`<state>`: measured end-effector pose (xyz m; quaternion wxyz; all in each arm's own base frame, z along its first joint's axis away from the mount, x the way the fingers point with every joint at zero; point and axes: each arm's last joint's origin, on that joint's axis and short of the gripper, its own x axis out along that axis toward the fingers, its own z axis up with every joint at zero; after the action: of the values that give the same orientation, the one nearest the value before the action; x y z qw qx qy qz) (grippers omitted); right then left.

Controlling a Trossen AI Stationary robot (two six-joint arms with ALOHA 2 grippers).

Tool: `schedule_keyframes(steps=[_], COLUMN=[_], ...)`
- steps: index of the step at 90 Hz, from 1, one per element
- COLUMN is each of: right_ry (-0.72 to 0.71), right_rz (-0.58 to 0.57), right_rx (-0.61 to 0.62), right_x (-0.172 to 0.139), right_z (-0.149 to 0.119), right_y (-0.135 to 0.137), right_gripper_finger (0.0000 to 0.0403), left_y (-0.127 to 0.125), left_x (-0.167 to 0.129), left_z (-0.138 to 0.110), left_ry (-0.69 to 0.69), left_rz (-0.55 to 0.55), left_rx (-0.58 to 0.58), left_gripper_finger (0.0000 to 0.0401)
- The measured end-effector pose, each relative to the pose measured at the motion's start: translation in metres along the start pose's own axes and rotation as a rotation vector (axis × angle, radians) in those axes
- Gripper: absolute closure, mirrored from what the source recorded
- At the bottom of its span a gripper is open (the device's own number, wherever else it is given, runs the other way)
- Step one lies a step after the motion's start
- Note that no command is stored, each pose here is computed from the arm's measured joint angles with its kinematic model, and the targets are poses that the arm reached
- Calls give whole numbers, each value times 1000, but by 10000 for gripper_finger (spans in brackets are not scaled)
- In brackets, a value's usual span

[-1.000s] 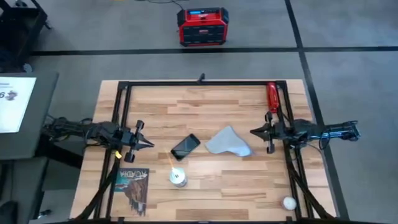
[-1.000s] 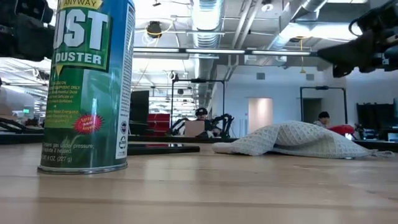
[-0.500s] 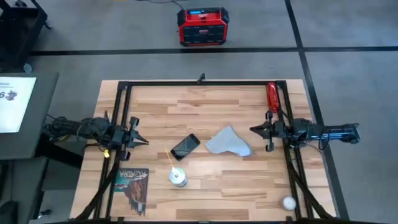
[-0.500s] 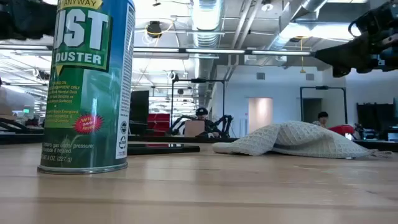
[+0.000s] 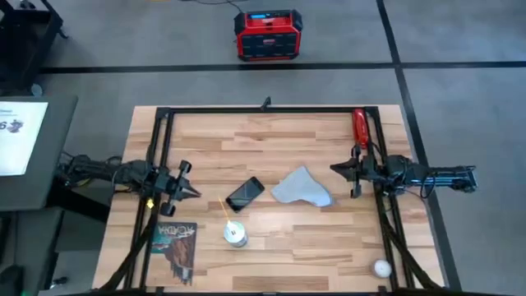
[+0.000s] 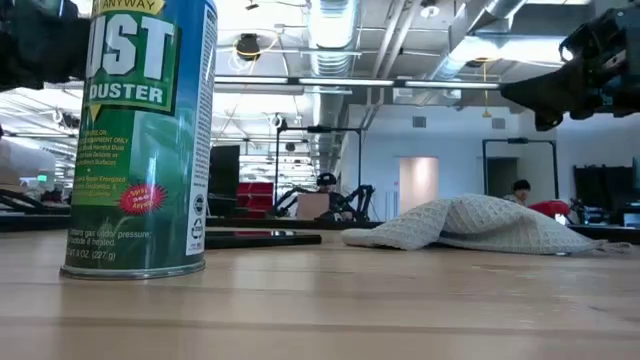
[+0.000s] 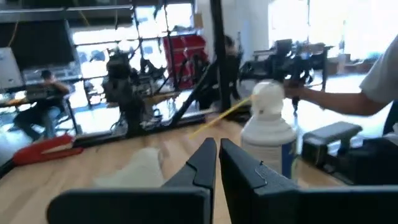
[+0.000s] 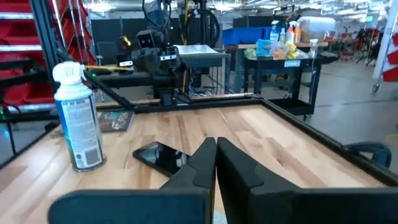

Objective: Apply microfiber cloth
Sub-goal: Return to Home Position

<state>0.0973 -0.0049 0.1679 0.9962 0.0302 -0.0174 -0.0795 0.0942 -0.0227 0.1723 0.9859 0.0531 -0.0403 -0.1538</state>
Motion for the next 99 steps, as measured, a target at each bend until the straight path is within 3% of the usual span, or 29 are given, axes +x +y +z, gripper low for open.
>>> schedule_keyframes(steps=[23, 41, 99], right_ry=[-2, -7, -11], right_rz=[0, 0, -1], right_rx=[-3, -3, -4], right_x=[0, 0, 0], right_z=[0, 1, 1], right_y=[0, 0, 0], right_gripper_finger=[403, 403, 403], left_y=[1, 0, 0], left_x=[0, 0, 0], left_z=[4, -3, -4], left_ry=[-47, 26, 34], left_rz=[10, 5, 8], left_rx=[3, 13, 13], left_gripper_finger=[401, 401, 401])
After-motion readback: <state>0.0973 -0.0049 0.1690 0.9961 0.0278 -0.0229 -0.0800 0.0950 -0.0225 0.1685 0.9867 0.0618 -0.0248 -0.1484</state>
